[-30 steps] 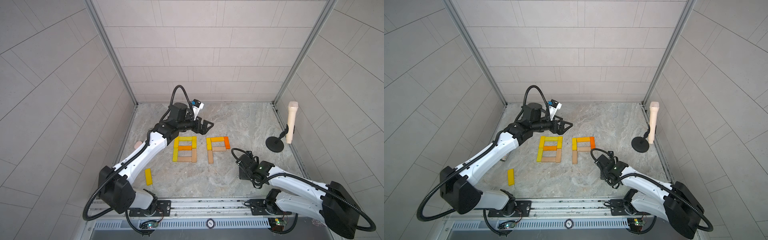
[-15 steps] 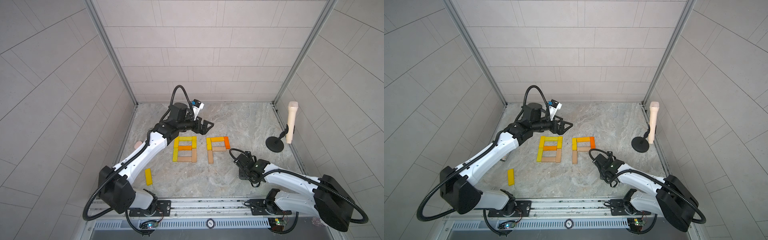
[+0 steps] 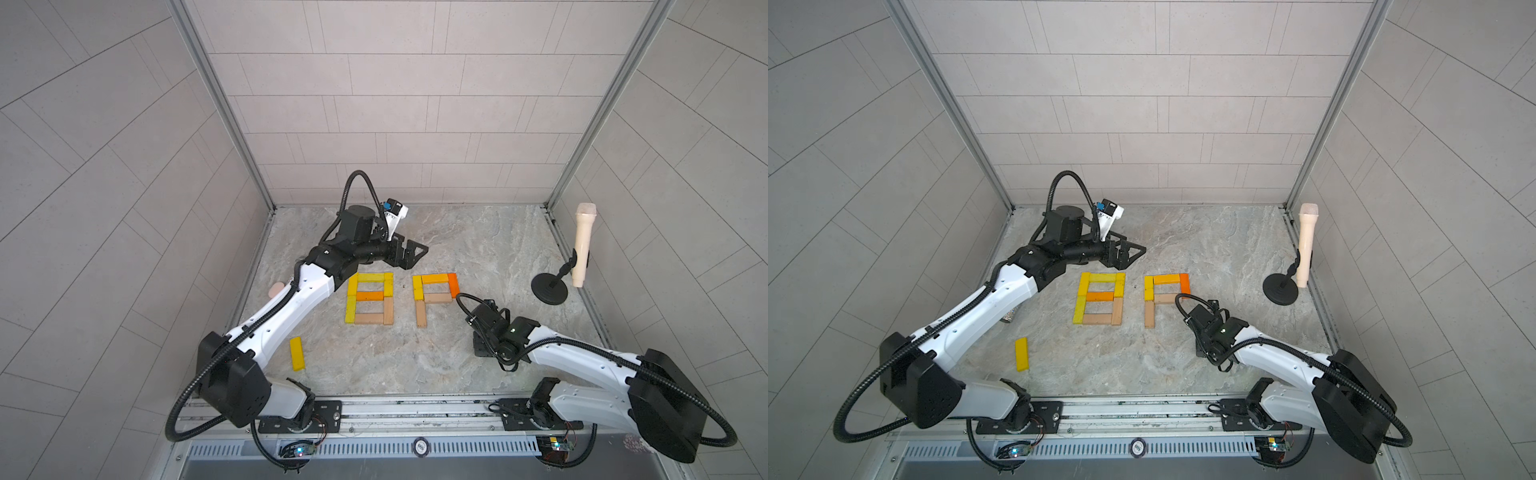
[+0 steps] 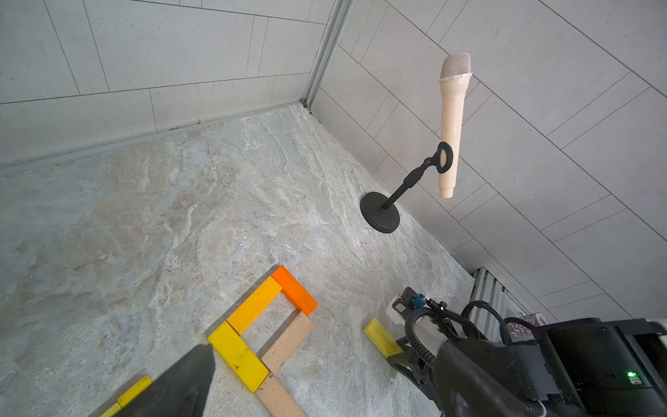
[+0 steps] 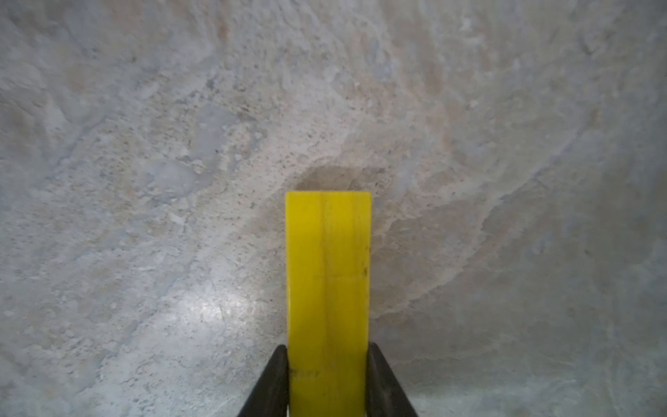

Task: Assemble the number 8 with building blocks
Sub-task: Assemble the building block at the center of the board.

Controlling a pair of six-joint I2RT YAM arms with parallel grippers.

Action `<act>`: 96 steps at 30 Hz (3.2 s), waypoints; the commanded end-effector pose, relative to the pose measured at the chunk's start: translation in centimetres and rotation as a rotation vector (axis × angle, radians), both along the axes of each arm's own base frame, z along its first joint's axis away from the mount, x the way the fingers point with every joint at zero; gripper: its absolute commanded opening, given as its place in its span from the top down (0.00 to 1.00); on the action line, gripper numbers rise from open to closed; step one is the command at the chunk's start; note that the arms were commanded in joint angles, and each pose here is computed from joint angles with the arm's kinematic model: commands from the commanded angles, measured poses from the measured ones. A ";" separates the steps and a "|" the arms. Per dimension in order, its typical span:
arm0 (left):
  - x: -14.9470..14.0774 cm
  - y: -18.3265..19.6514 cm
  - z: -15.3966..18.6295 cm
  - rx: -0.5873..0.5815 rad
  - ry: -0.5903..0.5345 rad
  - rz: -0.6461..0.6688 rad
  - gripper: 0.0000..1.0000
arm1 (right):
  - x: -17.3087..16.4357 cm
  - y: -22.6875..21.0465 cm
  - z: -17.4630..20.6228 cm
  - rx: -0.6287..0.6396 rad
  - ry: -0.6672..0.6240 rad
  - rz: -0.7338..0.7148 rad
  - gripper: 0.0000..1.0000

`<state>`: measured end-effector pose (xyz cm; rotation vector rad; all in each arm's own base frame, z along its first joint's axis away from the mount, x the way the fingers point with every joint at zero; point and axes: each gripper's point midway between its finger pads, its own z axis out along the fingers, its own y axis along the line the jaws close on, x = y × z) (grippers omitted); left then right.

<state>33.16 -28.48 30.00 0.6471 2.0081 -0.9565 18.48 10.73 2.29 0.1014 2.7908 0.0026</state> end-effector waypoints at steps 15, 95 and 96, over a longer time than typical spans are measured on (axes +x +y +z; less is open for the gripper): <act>-1.2 0.9 0.9 0.043 -0.018 0.000 0.00 | 2.2 2.7 -0.2 0.008 0.018 0.063 0.69; -12.6 7.9 -6.4 0.109 0.063 0.027 0.00 | 7.3 4.6 -1.0 0.055 0.069 0.028 0.70; -12.6 7.9 -6.3 0.107 0.062 0.027 0.00 | 7.3 4.6 -1.0 0.051 0.071 0.027 0.70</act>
